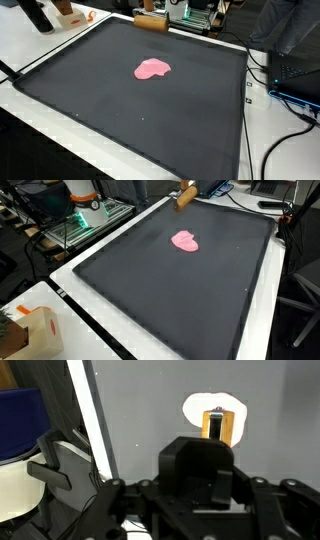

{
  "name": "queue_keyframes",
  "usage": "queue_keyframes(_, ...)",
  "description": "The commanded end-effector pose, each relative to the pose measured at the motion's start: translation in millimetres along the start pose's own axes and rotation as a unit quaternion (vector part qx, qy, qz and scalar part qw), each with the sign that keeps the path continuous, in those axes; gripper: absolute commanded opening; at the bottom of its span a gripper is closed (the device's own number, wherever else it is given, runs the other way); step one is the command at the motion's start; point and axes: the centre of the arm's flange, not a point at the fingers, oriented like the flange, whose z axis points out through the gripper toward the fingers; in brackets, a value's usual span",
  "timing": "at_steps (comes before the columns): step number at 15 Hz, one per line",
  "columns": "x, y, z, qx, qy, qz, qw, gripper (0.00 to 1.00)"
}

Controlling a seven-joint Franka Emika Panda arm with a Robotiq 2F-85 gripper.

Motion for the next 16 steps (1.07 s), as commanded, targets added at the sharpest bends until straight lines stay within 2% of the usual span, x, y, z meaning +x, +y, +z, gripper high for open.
queue_keyframes(1,27.4,10.1,-38.7,0.010,-0.024,-0.008,0.9996,0.23)
queue_keyframes(5,56.2,20.5,-70.6,0.001,-0.047,-0.018,0.9987,0.23)
queue_keyframes(6,42.4,15.4,-50.4,0.007,-0.032,-0.014,0.9994,0.23)
queue_keyframes(7,47.4,17.5,-55.4,0.003,-0.031,-0.015,0.9994,0.48)
queue_keyframes(16,43.1,17.1,-46.1,0.012,-0.032,-0.012,0.9994,0.48)
